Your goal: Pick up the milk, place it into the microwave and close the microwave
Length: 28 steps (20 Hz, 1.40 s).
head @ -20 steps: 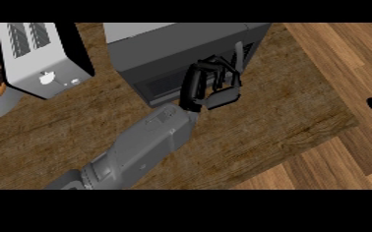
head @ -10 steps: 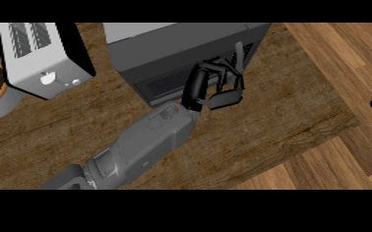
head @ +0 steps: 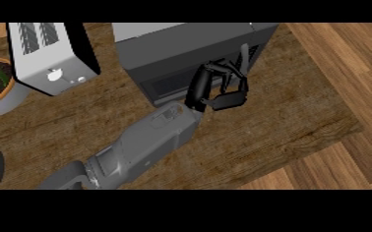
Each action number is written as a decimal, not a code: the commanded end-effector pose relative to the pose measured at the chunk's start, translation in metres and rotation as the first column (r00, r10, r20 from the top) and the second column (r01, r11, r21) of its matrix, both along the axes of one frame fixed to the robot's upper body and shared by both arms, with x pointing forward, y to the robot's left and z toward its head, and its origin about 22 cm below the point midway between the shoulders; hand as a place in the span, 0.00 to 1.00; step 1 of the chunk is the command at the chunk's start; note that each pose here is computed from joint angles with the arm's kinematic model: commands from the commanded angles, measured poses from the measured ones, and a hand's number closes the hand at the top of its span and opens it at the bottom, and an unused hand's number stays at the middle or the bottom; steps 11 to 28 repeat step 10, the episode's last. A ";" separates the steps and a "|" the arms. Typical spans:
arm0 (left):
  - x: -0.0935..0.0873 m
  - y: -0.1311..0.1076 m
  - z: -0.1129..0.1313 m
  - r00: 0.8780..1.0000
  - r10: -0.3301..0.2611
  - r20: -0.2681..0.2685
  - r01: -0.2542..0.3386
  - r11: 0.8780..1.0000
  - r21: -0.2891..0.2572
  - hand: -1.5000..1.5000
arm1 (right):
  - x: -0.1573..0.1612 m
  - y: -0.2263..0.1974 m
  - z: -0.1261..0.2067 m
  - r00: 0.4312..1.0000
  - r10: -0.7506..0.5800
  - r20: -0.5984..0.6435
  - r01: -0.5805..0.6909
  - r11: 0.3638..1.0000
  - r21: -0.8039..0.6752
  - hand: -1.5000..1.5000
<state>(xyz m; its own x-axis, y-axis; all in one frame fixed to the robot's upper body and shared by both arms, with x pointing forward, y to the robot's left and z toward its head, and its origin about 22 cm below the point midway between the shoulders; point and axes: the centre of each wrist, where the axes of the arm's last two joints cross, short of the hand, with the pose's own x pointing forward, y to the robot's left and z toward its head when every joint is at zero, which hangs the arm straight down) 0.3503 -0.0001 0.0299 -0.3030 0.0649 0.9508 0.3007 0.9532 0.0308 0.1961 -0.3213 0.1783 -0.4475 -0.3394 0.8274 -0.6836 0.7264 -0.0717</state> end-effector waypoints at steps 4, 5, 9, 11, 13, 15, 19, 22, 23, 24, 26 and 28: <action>0.010 0.036 -0.036 0.957 0.243 -0.161 -0.239 0.970 0.047 1.00 | -0.009 -0.004 0.002 1.000 -0.022 -0.005 0.022 1.000 0.015 0.00; 0.008 0.035 -0.037 0.958 0.231 -0.171 -0.228 0.973 0.034 0.00 | -0.009 -0.004 0.003 1.000 -0.021 -0.008 0.021 1.000 0.006 0.00; 0.007 0.036 -0.039 0.960 0.216 -0.176 -0.215 0.976 0.028 0.00 | -0.014 -0.005 0.005 0.999 -0.028 -0.024 0.028 1.000 -0.007 0.00; 0.005 0.037 -0.042 0.959 0.215 -0.185 -0.211 0.977 0.039 0.00 | -0.016 -0.006 0.007 0.999 -0.036 -0.026 0.036 0.999 -0.021 0.00; 0.005 0.037 -0.042 0.959 0.215 -0.185 -0.211 0.977 0.039 0.00 | -0.016 -0.006 0.007 0.999 -0.036 -0.026 0.036 0.999 -0.021 0.00; 0.005 0.037 -0.042 0.959 0.215 -0.185 -0.211 0.977 0.039 0.00 | -0.016 -0.006 0.007 0.999 -0.036 -0.026 0.036 0.999 -0.021 0.00; 0.005 0.037 -0.042 0.959 0.215 -0.185 -0.211 0.977 0.039 0.00 | -0.016 -0.006 0.007 0.999 -0.036 -0.026 0.036 0.999 -0.021 0.00; 0.005 0.037 -0.042 0.959 0.215 -0.185 -0.211 0.977 0.039 0.00 | -0.016 -0.006 0.007 0.999 -0.036 -0.026 0.036 0.999 -0.021 0.00; 0.005 0.037 -0.042 0.959 0.215 -0.185 -0.211 0.977 0.039 0.00 | -0.016 -0.006 0.007 0.999 -0.036 -0.026 0.036 0.999 -0.021 0.00; 0.005 0.037 -0.042 0.959 0.215 -0.185 -0.211 0.977 0.039 0.00 | -0.016 -0.006 0.007 0.999 -0.036 -0.026 0.036 0.999 -0.021 0.00; 0.005 0.037 -0.042 0.959 0.215 -0.185 -0.211 0.977 0.039 0.00 | -0.016 -0.006 0.007 0.999 -0.036 -0.026 0.036 0.999 -0.021 0.00; 0.005 0.037 -0.042 0.959 0.215 -0.185 -0.211 0.977 0.039 0.00 | -0.016 -0.006 0.007 0.999 -0.036 -0.026 0.036 0.999 -0.021 0.00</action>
